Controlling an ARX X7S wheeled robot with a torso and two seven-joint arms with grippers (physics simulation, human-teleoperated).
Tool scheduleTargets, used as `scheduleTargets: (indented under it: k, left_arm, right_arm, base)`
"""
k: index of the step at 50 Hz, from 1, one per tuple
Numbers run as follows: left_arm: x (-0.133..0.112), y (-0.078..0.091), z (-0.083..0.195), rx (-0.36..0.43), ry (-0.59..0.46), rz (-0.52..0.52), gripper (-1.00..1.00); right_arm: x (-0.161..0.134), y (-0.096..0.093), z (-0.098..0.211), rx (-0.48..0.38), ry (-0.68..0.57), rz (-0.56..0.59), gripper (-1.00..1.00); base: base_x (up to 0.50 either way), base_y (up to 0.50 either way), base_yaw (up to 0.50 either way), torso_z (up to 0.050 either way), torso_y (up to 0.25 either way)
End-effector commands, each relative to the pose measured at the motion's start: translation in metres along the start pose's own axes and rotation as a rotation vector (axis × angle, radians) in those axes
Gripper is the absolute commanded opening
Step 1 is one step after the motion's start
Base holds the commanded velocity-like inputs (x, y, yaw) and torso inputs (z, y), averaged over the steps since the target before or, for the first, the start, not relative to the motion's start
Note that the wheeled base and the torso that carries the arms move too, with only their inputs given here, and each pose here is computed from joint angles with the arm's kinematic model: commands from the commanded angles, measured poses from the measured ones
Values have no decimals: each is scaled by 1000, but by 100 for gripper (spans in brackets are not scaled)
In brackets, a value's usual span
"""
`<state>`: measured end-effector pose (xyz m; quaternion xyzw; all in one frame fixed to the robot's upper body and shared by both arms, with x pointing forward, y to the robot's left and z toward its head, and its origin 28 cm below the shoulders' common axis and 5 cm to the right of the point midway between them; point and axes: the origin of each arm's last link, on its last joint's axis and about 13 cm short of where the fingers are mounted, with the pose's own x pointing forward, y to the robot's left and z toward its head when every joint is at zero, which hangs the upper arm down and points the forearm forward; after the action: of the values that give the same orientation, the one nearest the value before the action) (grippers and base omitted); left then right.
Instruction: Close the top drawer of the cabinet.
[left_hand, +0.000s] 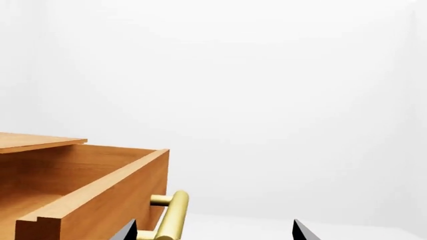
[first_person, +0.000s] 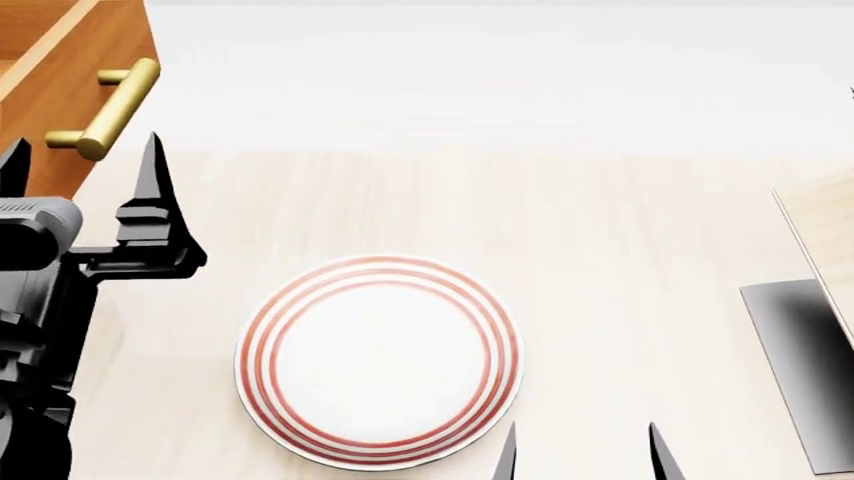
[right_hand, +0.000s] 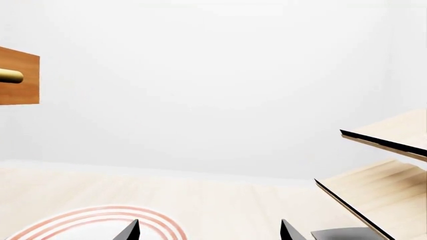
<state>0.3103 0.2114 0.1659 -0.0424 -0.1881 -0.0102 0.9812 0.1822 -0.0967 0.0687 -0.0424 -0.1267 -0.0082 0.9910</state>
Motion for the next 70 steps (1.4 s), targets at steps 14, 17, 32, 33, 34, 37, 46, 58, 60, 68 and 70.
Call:
scheduleTargets:
  k: [14,17,32,33,34,37,46,58,60,68,70]
  left_arm:
    - [32,48,-20,-50,119,313,100]
    - [34,51,-20,-46,120,330,100]
    - [38,68,-18,-37,118,409,100]
    - [38,70,-18,-41,118,418,100]
    - [38,71,-18,-46,115,439,100]
    - [39,73,-17,-53,109,481,100]
    - [44,82,-18,-87,129,616,100]
    - [47,92,-14,-155,128,777,100]
    - [47,94,-14,-160,113,821,100]
    - [48,98,-18,-189,130,858,100]
    - [47,99,-19,-193,129,860,100]
  right_arm:
    - [-1,0,-2,7,8,6,100]
    - [-2,-1,-2,8,8,5,100]
    - [-2,-1,-4,10,9,6,100]
    - [-2,-1,-4,11,10,7,100]
    - [-2,0,-5,10,11,6,100]
    - [-1,0,-5,11,11,7,100]
    - [-2,-1,-3,11,11,7,100]
    - [-2,-1,-2,12,10,6,100]
    - [-2,-1,-3,12,10,7,100]
    - [-2,-1,-4,18,13,5,100]
    - [-2,-1,-4,18,14,5,100]
  base:
    - [5,0,-2,0,0]
    - [4,0,-3,0,0]
    - [3,0,-2,0,0]
    - [0,0,0,0,0]
    - [0,0,0,0,0]
    - [0,0,0,0,0]
    - [0,0,0,0,0]
    - [0,0,0,0,0]
    - [5,3,4,0,0]
    - [3,4,5,-2,0]
    - [6,6,7,0,0]
